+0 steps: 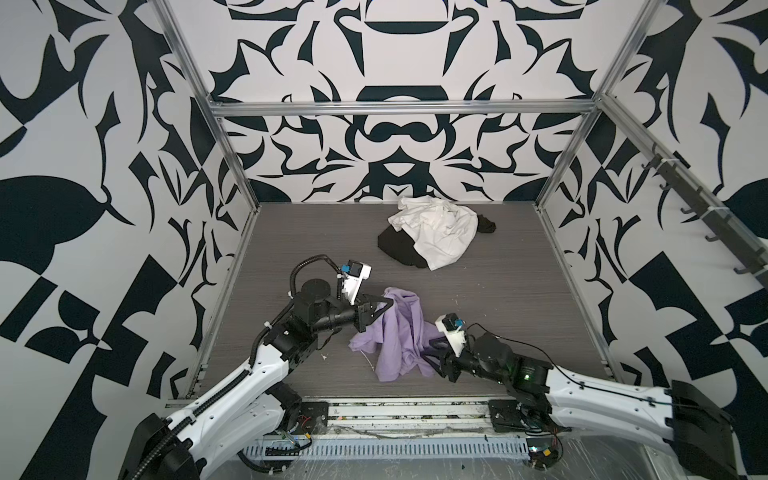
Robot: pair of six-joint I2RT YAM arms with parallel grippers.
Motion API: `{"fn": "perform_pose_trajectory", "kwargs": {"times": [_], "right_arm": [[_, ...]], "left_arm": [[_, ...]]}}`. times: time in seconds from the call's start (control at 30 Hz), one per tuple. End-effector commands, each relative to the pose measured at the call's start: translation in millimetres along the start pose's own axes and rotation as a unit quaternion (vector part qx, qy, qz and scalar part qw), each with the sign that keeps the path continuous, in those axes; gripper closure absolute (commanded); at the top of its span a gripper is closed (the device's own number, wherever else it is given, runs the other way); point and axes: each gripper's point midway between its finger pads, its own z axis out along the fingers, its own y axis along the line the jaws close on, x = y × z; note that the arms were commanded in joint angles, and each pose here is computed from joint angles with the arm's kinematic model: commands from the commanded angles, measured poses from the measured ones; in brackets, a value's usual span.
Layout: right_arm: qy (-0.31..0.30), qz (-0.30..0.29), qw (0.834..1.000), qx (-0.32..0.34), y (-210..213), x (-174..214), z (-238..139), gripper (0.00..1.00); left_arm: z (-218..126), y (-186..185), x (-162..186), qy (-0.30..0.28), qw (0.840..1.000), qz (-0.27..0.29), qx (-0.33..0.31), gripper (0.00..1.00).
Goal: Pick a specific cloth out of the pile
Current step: 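Carry the purple shirt toward the robot with both grippers, away from the pile, then lower the purple shirt onto the table nearer the robot and open both grippers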
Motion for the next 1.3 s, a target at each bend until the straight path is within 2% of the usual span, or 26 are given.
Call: {"fn": "perform_pose_trajectory", "kwargs": {"times": [0.0,0.13,0.33,0.5,0.6,0.7,0.93,1.27], "right_arm": [[-0.002,0.033,0.997,0.076,-25,0,-15,0.52],[-0.032,0.040,0.994,0.097,-33,-16,-11,0.56],[0.009,0.075,0.995,0.072,-44,-7,19,0.60],[0.012,0.082,0.995,0.061,-48,-7,30,0.61],[0.014,0.090,0.993,0.075,-57,-6,24,0.62],[-0.009,0.101,0.989,0.106,-70,-13,8,0.63],[-0.047,0.153,0.970,0.184,-100,-19,-29,0.68],[-0.054,0.163,0.963,0.209,-108,-24,-47,0.71]], "left_arm": [[2,-14,-15,-0.004,1.000,0.021,0.021,1.00],[9,-21,-18,0.006,0.999,0.023,0.034,1.00],[22,-34,-14,0.034,0.998,0.031,0.052,1.00],[35,-41,11,0.084,0.994,0.054,0.051,1.00],[43,-42,27,0.107,0.991,0.061,0.052,1.00],[53,-49,40,0.125,0.988,0.071,0.061,1.00],[80,-59,74,0.180,0.978,0.083,0.072,1.00],[122,-44,120,0.254,0.961,0.085,0.069,1.00]]}}
